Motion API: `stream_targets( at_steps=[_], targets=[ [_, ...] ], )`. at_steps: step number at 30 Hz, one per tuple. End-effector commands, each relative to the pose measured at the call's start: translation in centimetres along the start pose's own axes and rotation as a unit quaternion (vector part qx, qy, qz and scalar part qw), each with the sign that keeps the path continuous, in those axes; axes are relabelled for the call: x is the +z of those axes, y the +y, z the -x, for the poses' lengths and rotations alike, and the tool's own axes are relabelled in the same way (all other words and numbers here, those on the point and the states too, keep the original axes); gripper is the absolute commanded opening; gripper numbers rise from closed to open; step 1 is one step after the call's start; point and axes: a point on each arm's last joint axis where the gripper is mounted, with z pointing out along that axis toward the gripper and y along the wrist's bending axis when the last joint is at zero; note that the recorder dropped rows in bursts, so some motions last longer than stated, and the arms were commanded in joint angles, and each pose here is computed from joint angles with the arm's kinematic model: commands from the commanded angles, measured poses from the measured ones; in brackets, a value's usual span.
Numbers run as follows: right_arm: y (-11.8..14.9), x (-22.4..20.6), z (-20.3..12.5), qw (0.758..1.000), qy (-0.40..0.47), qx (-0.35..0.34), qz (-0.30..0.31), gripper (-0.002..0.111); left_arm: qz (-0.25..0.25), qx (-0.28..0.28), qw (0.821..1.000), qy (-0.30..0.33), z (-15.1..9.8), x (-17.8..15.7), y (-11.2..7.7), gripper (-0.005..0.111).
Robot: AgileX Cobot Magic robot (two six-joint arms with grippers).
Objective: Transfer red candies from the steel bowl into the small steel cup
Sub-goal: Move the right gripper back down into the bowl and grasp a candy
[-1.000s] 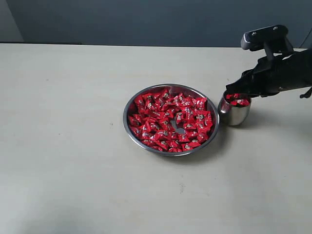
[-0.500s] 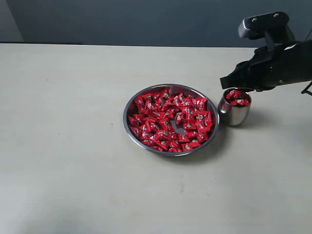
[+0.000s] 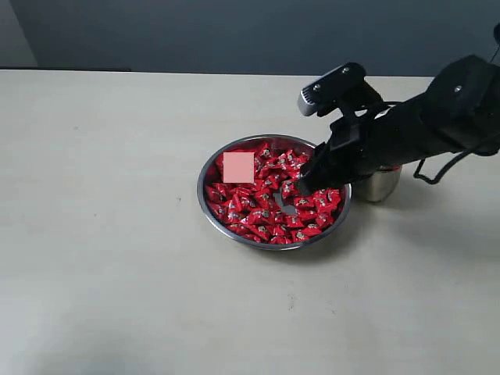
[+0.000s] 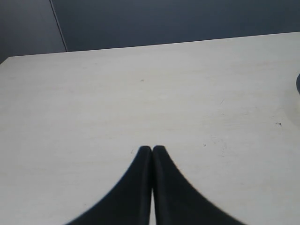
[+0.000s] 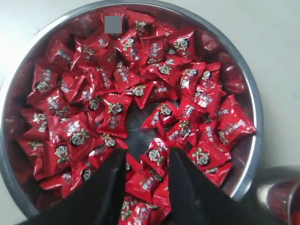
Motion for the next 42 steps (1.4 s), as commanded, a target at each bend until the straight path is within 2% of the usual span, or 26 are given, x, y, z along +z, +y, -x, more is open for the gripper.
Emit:
stream_targets(
  at_steps=[1, 6, 12, 30, 32, 33, 37, 38, 42],
  targets=[
    [-0.6, 2.1, 0.6, 1.000, 0.003, 0.013, -0.003, 0.031, -0.003, 0.001, 1.000, -0.009, 0.3, -0.1, 0.0, 0.000],
    [-1.1, 4.8, 0.8, 1.000, 0.023, 0.017, 0.006, 0.032, -0.003, 0.001, 1.000, -0.009, 0.3, -0.1, 0.0, 0.000],
    [-1.5, 6.7, 1.0, 0.999, 0.037, 0.019, 0.015, 0.046, -0.003, 0.001, 1.000, -0.009, 0.3, -0.1, 0.0, 0.000],
    [-2.0, 10.5, -0.5, 0.997, 0.072, 0.027, 0.016, 0.046, -0.003, 0.001, 1.000, -0.009, 0.3, -0.1, 0.0, 0.000],
    [-2.1, 10.5, -0.5, 0.997, 0.071, 0.026, 0.014, 0.041, -0.003, 0.001, 1.000, -0.009, 0.3, -0.1, 0.0, 0.000],
    [-2.1, 10.5, -0.5, 0.997, 0.071, 0.025, 0.014, 0.036, -0.003, 0.001, 1.000, -0.009, 0.3, -0.1, 0.0, 0.000],
    [-2.1, 10.5, -0.5, 0.997, 0.073, 0.018, 0.015, 0.003, -0.003, 0.001, 1.000, -0.009, 0.3, -0.1, 0.0, 0.000],
    [-2.0, 10.4, -0.5, 0.997, 0.074, 0.018, 0.017, -0.001, -0.003, 0.001, 1.000, -0.009, 0.3, -0.1, 0.0, 0.000],
    [-1.8, 9.5, 0.1, 0.997, 0.068, 0.010, 0.024, 0.004, -0.003, 0.001, 1.000, -0.009, 0.3, -0.1, 0.0, 0.000]
  ],
)
